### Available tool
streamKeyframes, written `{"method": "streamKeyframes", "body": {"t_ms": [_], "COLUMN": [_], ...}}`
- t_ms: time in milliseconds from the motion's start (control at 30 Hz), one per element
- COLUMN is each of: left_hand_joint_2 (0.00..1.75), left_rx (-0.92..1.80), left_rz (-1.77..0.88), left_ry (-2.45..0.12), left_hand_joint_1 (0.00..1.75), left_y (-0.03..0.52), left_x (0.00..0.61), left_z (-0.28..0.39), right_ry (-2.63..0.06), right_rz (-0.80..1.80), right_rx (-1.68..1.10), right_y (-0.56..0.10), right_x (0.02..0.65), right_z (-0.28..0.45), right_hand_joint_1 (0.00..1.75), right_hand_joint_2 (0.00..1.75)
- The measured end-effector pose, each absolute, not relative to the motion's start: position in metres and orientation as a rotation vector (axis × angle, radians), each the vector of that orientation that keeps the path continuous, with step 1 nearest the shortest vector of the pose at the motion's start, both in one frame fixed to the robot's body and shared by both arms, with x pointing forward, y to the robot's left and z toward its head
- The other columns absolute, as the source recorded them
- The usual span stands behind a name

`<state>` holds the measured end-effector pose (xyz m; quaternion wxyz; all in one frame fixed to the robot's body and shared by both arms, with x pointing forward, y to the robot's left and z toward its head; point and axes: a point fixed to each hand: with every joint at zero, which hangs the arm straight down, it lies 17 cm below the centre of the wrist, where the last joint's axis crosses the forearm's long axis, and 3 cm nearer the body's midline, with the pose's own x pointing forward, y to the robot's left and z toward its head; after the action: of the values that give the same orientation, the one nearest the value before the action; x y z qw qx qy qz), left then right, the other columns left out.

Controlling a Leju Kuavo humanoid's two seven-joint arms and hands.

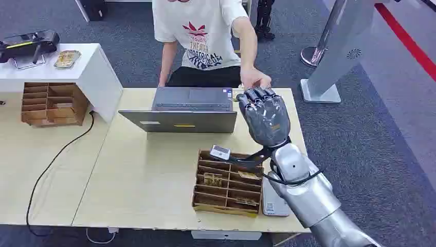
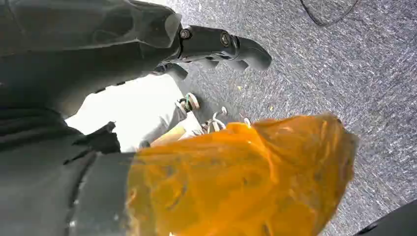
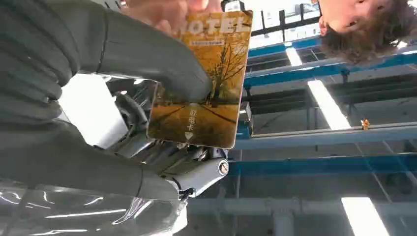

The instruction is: Pass the card to the sensor for recognition and then transmit it.

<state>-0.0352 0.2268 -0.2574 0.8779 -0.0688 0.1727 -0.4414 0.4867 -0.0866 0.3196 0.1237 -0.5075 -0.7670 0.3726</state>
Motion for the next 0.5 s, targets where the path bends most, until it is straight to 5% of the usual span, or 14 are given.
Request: {"method": "streamKeyframes", "body": {"t_ms": [500], "left_hand_joint_2": [0.00], "left_rx": [-0.143], "left_rz": [-0.923], "left_ry": [0.360], "left_hand_joint_1": [0.00], "left_y": [0.2271], "left_x": [-0.0350], "left_z": [-0.2574], "right_ry": [-2.233], "right_rz": [1.060], "right_rx": [-1.454], "right_y": [-0.0855], "right_x": [0.4878], "right_z": [0.3193], "right_hand_joint_1": [1.75], "right_hand_joint_2": [1.75]}}
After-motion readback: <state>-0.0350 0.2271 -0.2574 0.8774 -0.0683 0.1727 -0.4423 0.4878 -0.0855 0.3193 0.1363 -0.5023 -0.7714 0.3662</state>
